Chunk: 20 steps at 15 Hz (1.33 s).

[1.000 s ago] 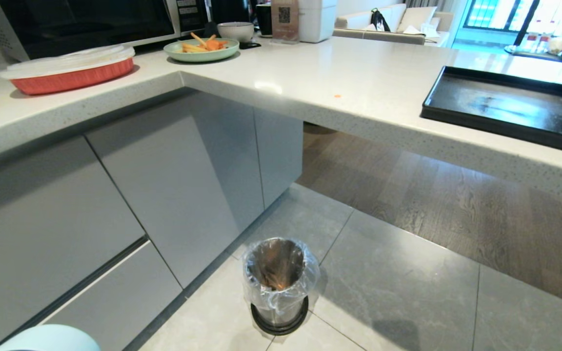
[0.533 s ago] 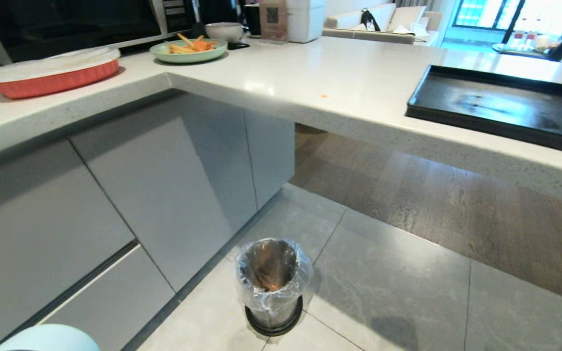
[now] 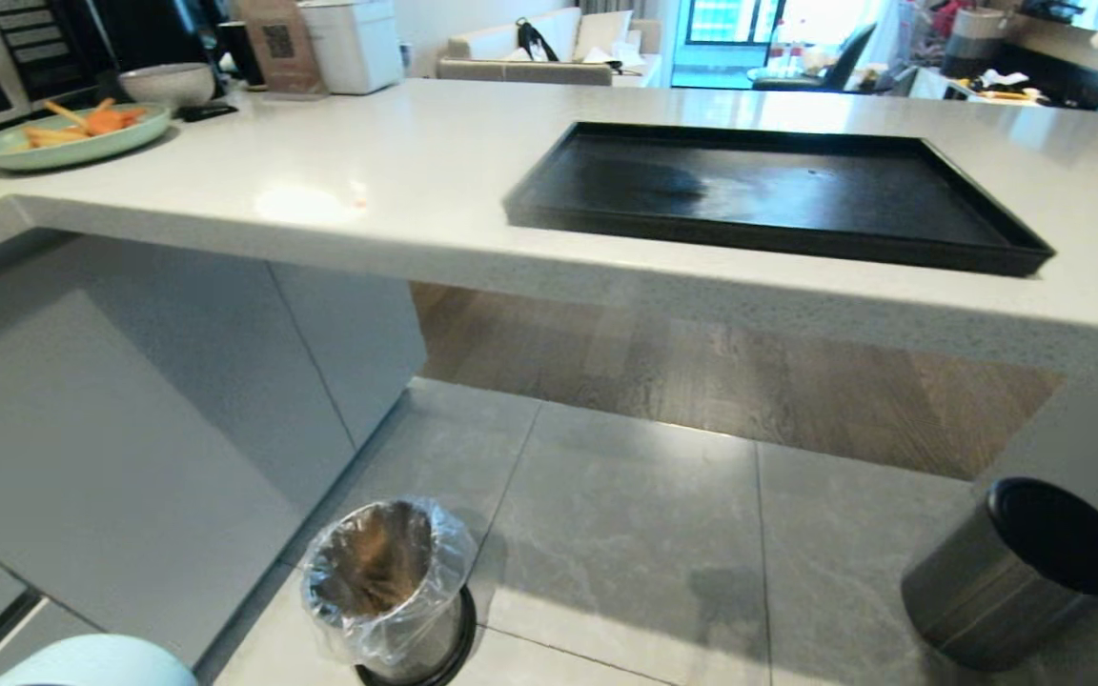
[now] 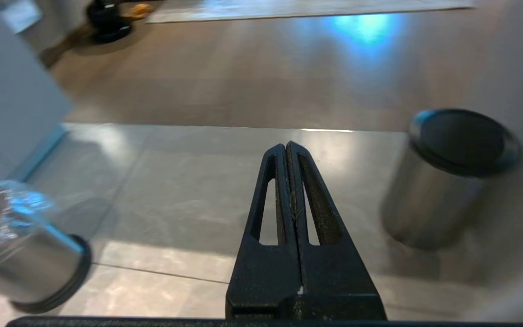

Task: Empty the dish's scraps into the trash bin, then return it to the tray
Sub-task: Put the bowl back to the table

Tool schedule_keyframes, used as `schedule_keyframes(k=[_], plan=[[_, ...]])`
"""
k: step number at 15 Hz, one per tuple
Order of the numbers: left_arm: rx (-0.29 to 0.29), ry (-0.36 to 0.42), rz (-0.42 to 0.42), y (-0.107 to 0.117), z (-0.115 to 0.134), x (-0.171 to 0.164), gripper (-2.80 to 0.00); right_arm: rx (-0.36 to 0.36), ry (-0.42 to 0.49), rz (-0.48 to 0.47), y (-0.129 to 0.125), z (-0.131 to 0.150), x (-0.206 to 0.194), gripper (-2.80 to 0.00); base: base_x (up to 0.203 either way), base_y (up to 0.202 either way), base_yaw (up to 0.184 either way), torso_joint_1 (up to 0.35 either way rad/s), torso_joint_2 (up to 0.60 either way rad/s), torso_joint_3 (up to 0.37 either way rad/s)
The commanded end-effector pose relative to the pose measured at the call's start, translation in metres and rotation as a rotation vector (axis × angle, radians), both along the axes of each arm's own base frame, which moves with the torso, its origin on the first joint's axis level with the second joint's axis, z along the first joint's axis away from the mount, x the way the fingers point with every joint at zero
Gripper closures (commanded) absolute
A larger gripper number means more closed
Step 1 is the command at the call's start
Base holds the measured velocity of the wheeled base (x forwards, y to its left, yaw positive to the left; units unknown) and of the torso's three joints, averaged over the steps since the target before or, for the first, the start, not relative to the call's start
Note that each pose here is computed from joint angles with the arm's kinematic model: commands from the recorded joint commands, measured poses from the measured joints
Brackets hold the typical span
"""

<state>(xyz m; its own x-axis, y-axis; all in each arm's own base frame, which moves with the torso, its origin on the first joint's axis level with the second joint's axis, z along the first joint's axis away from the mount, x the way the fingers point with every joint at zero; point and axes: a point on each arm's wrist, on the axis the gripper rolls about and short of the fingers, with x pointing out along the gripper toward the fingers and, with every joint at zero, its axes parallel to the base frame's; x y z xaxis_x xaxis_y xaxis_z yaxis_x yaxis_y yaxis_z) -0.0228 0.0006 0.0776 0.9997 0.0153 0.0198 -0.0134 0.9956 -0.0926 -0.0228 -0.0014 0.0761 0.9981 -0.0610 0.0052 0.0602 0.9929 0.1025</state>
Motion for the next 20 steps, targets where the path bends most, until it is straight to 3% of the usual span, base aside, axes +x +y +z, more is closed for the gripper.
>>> schedule_keyframes(k=[1,8,20], plan=[[-0.001,0.0,0.002,0.0,0.0001,0.0001,0.0,0.0,-0.001,0.0,0.0,0.0,0.0,0.0,0.003,0.01,-0.174,0.006,0.0,0.002],[-0.001,0.0,0.0,0.0,0.0001,0.0001,0.0,0.0,-0.001,0.0,0.0,0.0,0.0,0.0,0.0,0.009,-0.146,0.004,0.0,0.005],[-0.001,0.0,0.0,0.0,0.0001,0.0001,0.0,0.002,-0.001,0.001,0.0,0.0,0.0,0.0,0.0,0.0,0.0,0.0,0.0,0.0]])
